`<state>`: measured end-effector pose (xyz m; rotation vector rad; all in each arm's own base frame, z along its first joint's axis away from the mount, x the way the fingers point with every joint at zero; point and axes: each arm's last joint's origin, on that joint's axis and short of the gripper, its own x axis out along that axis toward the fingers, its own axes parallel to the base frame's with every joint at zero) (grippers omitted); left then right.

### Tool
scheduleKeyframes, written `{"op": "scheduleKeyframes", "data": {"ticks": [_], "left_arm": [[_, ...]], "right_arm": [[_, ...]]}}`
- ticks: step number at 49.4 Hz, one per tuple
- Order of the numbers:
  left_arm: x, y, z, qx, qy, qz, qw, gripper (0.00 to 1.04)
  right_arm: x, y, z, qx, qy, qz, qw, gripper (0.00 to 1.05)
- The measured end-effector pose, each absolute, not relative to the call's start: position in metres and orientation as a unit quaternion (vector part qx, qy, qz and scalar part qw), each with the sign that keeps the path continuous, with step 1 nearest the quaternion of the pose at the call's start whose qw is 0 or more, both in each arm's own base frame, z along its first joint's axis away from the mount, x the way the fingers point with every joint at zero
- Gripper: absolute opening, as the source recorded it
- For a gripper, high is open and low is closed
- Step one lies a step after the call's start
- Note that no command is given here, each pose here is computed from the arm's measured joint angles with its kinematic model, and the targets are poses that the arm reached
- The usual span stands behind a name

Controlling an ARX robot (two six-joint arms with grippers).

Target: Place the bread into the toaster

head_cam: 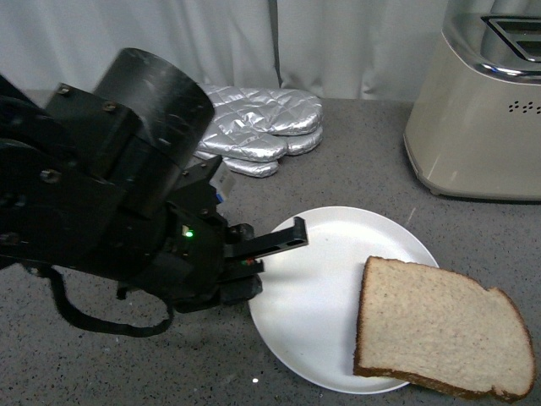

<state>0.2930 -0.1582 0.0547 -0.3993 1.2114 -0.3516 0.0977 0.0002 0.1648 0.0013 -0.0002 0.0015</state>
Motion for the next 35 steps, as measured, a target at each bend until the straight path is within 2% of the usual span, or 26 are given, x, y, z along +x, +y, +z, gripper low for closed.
{"op": "scheduleKeyframes", "data": {"ticks": [8, 16, 27, 35], "left_arm": [[0.304, -0.193, 0.046, -0.202, 0.558, -0.145, 0.792, 0.04], [0.313, -0.203, 0.041, -0.223, 0.557, -0.121, 0.791, 0.05], [0.316, -0.196, 0.043, -0.23, 0.552, -0.106, 0.794, 0.4], [0.314, -0.14, 0.059, -0.271, 0.513, -0.074, 0.811, 0.7]], "right_arm": [[0.098, 0.0, 0.165, 0.001, 0.0, 0.001, 1.0, 0.95], [0.098, 0.0, 0.165, 0.001, 0.0, 0.001, 1.0, 0.95], [0.098, 0.0, 0.165, 0.001, 0.0, 0.001, 1.0, 0.95], [0.098, 0.0, 0.165, 0.001, 0.0, 0.001, 1.0, 0.95]]}}
